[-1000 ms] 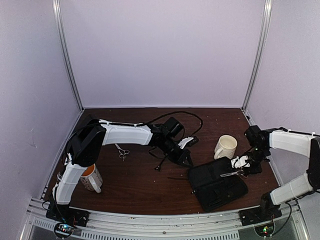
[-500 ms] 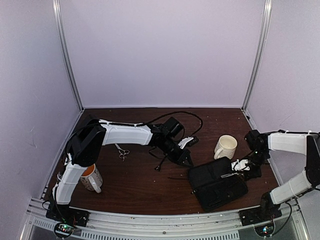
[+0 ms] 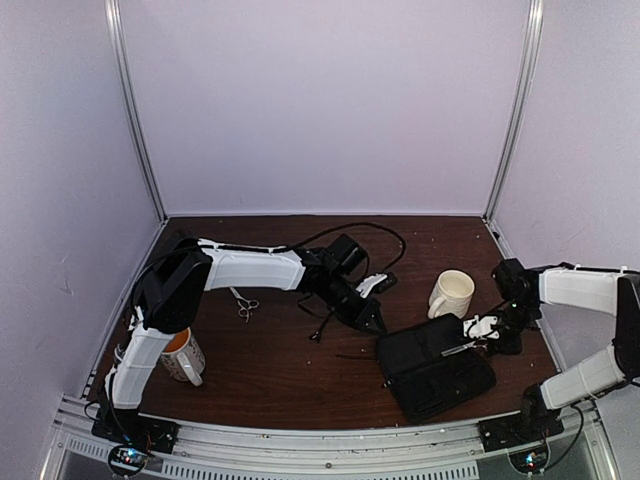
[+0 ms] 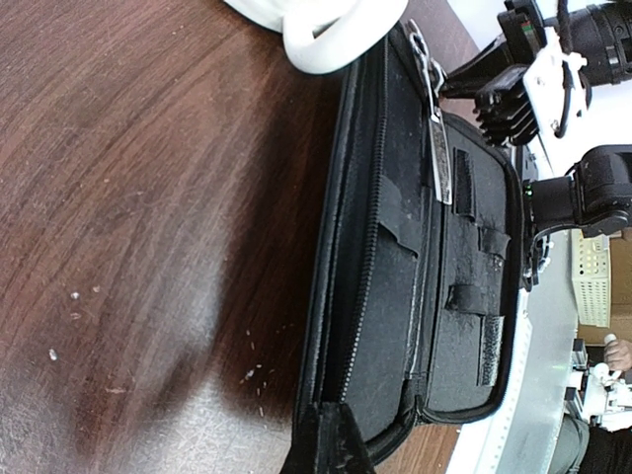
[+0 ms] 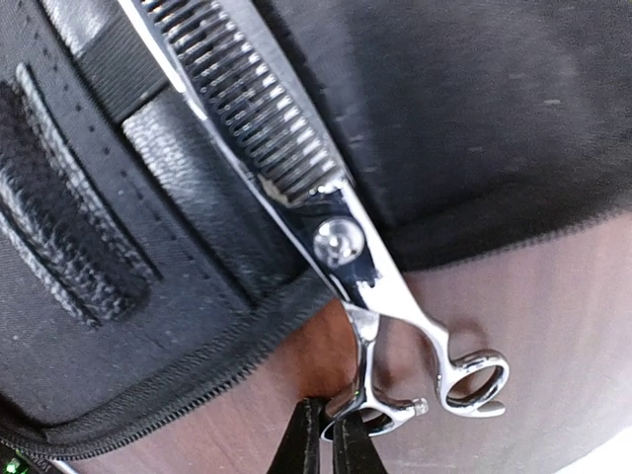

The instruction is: Sort the hair-cutting tools

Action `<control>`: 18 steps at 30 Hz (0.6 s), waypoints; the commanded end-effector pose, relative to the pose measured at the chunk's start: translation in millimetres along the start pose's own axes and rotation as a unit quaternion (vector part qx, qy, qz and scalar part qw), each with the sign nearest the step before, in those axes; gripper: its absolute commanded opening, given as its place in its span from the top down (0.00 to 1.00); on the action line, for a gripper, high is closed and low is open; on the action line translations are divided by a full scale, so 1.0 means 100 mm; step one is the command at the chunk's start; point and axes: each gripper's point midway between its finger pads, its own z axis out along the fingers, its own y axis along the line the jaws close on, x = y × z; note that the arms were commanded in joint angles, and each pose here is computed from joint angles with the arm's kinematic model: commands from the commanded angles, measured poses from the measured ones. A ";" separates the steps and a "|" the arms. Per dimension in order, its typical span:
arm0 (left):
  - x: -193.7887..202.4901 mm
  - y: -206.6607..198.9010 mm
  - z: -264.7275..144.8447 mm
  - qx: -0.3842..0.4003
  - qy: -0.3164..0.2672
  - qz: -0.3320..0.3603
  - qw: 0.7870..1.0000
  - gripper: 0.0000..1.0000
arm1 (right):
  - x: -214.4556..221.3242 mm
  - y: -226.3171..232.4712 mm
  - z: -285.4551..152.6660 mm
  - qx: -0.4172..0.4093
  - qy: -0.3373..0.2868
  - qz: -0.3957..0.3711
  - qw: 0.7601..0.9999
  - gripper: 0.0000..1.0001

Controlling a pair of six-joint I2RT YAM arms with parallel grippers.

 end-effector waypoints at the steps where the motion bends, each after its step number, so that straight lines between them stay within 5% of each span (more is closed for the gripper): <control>1: 0.04 -0.05 -0.03 0.014 0.010 0.021 1.000 1.00 | -0.07 -0.25 -0.18 0.078 -0.026 0.008 0.997 1.00; 16: 0.23 -0.06 -0.04 0.032 0.057 0.026 0.998 1.00 | -0.35 -0.38 -0.52 0.188 -0.012 -0.016 0.982 1.00; 18: 0.22 -0.04 -0.07 0.019 0.053 0.019 0.998 0.79 | -0.37 -0.46 -0.50 0.207 -0.002 -0.014 0.978 1.00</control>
